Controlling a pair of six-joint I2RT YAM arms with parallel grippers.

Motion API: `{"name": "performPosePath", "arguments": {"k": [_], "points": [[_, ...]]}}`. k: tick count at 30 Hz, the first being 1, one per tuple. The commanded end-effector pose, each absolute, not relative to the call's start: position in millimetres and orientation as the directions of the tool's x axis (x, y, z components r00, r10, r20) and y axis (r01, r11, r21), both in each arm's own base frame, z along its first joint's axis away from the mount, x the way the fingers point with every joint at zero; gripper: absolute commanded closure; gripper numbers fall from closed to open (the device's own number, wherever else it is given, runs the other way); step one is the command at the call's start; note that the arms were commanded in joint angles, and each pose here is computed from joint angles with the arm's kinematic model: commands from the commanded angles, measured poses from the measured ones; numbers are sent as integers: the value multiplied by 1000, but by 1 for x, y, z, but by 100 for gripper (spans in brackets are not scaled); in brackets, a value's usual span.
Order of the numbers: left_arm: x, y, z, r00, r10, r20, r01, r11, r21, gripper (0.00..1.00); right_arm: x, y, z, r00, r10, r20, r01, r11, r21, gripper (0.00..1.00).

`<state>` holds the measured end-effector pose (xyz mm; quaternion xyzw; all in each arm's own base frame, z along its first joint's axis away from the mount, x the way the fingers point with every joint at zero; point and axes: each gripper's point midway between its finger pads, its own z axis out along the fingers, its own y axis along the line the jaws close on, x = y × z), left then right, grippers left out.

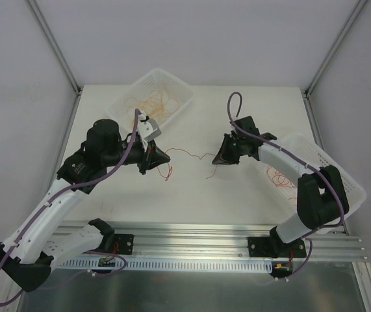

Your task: Untangle the cables

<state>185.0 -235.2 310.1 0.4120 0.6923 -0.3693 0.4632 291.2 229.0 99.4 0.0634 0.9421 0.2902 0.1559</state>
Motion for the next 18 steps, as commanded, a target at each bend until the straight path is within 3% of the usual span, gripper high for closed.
{"name": "performPosePath", "arguments": {"k": [1,4,7,12,18], "points": [[194,-229,300,-236,237,-942,885,452,-108,100,292,223,126,-913,293,-283,84,816,573,99],[204,-224,294,-270,235,-934,849,516,-115,100,297,219,144,-891,258,-372,13,835,550,89],[220,-221,295,-322,203,-925,788,599,-143,100,296,222,172,-853,150,-500,-149,849,508,63],[244,-229,300,-408,107,-907,702,672,-237,100,279,235,226,-722,55,-689,-372,809,455,58],[270,-230,303,-504,-49,-862,526,774,-352,100,251,262,275,-595,41,-803,-583,666,465,56]]}}
